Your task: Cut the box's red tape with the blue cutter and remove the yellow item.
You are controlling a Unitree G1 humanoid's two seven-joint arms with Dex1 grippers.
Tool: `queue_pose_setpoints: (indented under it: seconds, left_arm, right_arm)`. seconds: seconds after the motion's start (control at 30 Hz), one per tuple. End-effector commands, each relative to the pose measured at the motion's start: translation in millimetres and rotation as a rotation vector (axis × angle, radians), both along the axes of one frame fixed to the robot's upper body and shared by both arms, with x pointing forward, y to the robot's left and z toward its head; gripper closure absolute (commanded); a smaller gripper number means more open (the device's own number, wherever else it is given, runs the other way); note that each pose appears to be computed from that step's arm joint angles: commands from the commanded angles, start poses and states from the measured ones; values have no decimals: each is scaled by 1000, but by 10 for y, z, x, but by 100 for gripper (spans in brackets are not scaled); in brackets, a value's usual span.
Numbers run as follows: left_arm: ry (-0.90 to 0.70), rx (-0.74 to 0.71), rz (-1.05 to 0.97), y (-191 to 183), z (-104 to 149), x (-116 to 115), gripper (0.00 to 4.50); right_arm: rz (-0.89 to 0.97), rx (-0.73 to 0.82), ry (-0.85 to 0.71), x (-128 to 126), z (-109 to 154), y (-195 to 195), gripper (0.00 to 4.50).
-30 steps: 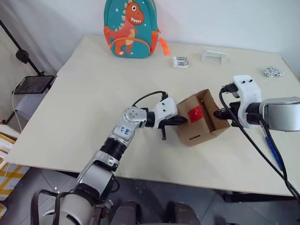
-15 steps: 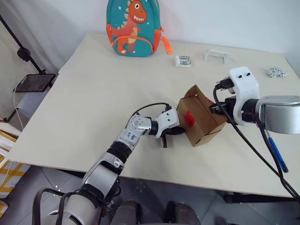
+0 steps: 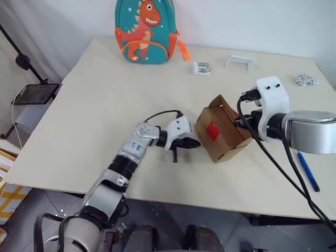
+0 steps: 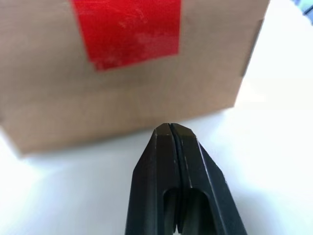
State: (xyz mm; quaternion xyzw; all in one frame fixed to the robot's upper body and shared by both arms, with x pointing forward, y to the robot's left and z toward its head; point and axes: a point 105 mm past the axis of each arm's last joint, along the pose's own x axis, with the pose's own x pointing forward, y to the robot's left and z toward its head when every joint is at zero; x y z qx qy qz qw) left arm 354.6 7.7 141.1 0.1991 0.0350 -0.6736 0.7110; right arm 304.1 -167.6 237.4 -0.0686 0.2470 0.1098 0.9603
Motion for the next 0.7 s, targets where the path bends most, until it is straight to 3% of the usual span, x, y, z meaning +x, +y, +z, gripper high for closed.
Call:
queue_pose_setpoints:
  seconds: [0.03, 0.33, 0.7]
  left_arm:
    - [-40, -67, -73, -34, 341, -54, 450]
    - [-56, -285, -61, -414, 797, -43, 450]
    - [-67, -278, -54, -703, 702, -93, 450]
  right_arm:
    - [6, -19, 7, -39, -21, 7, 445]
    - [9, -43, -16, -30, 20, 17, 445]
    - [18, -51, -24, -42, 23, 42, 445]
